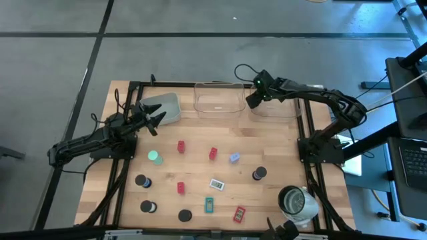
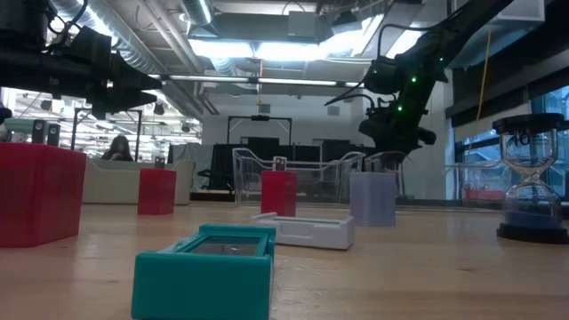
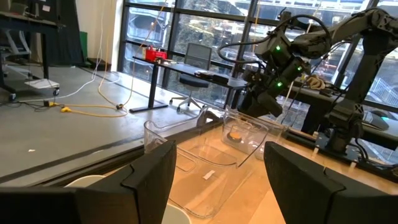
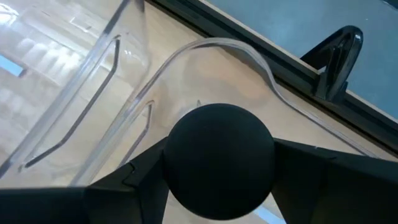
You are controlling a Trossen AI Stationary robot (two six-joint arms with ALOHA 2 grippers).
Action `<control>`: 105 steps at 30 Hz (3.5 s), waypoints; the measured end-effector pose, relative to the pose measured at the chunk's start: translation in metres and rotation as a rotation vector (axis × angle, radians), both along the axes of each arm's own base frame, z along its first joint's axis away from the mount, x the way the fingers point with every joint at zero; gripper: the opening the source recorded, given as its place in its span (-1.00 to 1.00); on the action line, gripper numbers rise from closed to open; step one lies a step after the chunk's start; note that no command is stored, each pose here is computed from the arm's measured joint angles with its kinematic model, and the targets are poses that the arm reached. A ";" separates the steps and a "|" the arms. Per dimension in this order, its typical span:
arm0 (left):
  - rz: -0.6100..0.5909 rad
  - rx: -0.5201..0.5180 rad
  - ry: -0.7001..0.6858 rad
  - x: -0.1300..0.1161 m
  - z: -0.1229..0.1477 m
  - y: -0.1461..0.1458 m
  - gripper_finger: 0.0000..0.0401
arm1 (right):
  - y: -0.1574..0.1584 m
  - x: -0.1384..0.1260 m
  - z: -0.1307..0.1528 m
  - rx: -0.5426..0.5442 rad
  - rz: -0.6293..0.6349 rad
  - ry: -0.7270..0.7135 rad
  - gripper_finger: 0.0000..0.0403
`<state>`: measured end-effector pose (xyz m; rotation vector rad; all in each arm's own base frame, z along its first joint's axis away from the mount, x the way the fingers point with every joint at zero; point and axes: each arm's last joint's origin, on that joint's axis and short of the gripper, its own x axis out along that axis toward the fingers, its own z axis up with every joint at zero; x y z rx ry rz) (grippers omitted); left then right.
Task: Pick & Place Office items
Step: Put the yellow hourglass into the right transparent bin, then put the right blue hourglass into the right transparent bin
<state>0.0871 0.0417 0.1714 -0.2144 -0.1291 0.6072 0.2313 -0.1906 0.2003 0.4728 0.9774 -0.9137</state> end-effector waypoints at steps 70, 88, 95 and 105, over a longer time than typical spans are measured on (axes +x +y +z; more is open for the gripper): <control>-0.045 -0.041 -0.023 0.001 0.000 -0.001 0.19 | 0.237 -0.021 0.057 0.439 0.449 -0.148 0.52; -0.024 -0.017 -0.007 0.000 0.000 -0.001 0.19 | 0.300 -0.011 0.024 0.442 0.663 -0.001 0.52; -0.030 -0.022 -0.011 0.000 0.000 -0.001 0.19 | 0.305 -0.009 0.018 0.342 0.744 0.031 0.52; -0.043 -0.042 -0.024 0.001 0.000 -0.001 0.19 | 0.307 -0.006 0.010 0.284 0.785 0.070 0.52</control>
